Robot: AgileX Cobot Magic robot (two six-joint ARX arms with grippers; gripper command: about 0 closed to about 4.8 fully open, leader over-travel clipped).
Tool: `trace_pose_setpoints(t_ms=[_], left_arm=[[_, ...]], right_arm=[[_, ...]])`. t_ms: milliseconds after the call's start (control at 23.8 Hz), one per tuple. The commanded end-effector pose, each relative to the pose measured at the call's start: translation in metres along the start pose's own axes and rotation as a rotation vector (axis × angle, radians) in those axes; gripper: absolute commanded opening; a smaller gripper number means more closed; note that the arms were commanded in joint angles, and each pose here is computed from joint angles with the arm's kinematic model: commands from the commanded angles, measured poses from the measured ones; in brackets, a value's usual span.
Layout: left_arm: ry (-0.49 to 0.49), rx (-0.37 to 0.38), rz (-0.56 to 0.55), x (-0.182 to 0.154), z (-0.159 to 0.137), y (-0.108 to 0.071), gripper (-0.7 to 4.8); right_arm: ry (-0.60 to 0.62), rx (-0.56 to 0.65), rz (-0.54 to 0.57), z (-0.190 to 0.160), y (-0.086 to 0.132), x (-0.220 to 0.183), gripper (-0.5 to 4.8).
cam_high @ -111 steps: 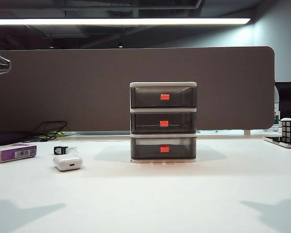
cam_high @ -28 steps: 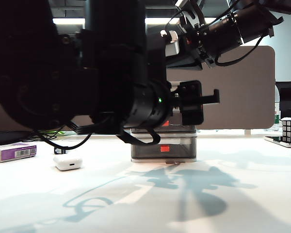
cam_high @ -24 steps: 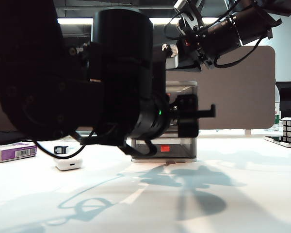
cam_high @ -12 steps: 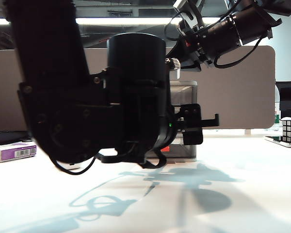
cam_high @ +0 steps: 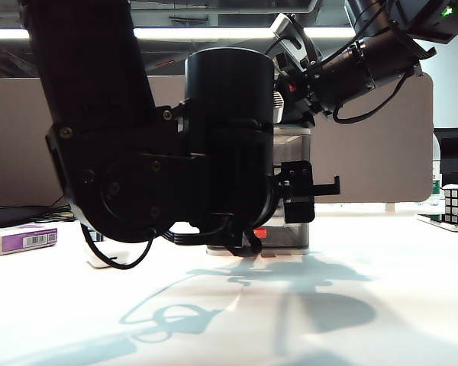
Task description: Open the second layer of the drawer on the table, pick up the earphone case on the table and put it in, and finally close the drawer.
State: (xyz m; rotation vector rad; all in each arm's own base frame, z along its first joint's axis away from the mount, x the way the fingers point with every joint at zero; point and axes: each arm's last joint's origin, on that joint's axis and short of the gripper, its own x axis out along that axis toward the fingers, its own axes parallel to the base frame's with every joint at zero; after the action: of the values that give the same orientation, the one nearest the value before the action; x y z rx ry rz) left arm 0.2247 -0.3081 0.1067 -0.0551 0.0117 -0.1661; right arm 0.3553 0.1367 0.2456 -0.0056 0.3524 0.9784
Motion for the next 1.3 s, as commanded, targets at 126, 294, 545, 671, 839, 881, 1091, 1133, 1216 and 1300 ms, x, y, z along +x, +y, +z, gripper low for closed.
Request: trace_pose_setpoints(t_ms=[126, 294, 545, 671, 839, 881, 1091, 1133, 1216, 1300], left_arm=[[-0.020, -0.018, 0.005, 0.0017, 0.0047, -0.0007, 3.02], [-0.034, -0.032, 0.028, 0.0021, 0.0064, 0.0002, 2.68], [-0.038, -0.035, 0.062, 0.0021, 0.0067, 0.0014, 2.68], [-0.038, -0.037, 0.061, 0.0020, 0.0068, 0.0012, 2.68], [-0.047, -0.049, 0.045, 0.0050, 0.0082, 0.0035, 2.22], [-0.046, -0.049, 0.034, 0.0055, 0.0080, 0.0036, 2.05], [-0.043, -0.045, 0.032, 0.0067, 0.0076, 0.0047, 2.06], [-0.039, -0.042, 0.002, 0.0071, 0.0072, 0.0042, 2.06], [-0.034, -0.039, -0.030, 0.0075, 0.0065, 0.0037, 2.05], [-0.025, -0.045, -0.030, 0.0076, 0.0055, 0.0037, 2.05]], right_arm=[[-0.028, -0.023, -0.005, 0.0050, 0.0001, 0.0002, -0.05], [-0.028, -0.024, -0.027, 0.0052, -0.0006, 0.0001, -0.05], [-0.026, -0.023, -0.062, 0.0051, -0.0015, 0.0002, -0.05], [-0.021, -0.019, -0.062, 0.0044, -0.0014, 0.0002, -0.05], [-0.018, -0.017, -0.061, 0.0037, -0.0016, 0.0008, -0.05], [-0.017, -0.017, -0.061, 0.0031, -0.0019, 0.0012, -0.05], [-0.016, -0.016, -0.061, 0.0028, -0.0020, 0.0014, -0.05], [-0.016, -0.016, -0.061, 0.0028, -0.0020, 0.0014, -0.05], [-0.016, -0.015, -0.061, 0.0028, -0.0020, 0.0014, -0.05], [-0.016, -0.015, -0.061, 0.0028, -0.0020, 0.0014, -0.05]])
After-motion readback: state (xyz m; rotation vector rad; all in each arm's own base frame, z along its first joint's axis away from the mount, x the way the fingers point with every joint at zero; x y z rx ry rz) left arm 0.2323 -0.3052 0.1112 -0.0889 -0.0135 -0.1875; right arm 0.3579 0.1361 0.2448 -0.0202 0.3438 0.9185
